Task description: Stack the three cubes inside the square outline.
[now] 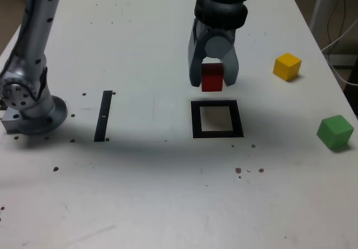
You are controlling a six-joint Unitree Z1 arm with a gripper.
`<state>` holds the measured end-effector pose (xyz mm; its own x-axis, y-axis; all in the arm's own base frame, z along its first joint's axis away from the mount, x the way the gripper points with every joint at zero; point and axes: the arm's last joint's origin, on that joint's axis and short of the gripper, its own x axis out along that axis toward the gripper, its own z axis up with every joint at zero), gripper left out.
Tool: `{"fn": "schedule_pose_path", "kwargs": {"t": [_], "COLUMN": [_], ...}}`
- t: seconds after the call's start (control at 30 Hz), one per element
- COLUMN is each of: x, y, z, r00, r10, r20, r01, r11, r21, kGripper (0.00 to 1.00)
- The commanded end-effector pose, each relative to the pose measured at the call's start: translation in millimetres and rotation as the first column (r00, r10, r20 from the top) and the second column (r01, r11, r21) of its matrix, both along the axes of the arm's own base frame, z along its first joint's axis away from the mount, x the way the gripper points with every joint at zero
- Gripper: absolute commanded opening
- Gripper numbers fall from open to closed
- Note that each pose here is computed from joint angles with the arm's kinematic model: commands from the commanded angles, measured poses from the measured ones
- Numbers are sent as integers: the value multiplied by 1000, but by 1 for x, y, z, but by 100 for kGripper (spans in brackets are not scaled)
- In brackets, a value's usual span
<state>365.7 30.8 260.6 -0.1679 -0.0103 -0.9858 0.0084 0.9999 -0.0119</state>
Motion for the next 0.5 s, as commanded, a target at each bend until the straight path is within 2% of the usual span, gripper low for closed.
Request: {"fn": "schedule_pose_path", "kwargs": {"t": [0.0,0.23,0.47], "x": [-2,-3,-3], "y": [-11,-32,-40], "z": [0,-12,-27], "r00": [1000,998,998], "r10": [-19,-54,-65], "r20": [10,21,14], "r01": [20,54,65], "r11": [1000,998,997], "r21": [-12,-33,-46], "kGripper": [29,29,29]}}
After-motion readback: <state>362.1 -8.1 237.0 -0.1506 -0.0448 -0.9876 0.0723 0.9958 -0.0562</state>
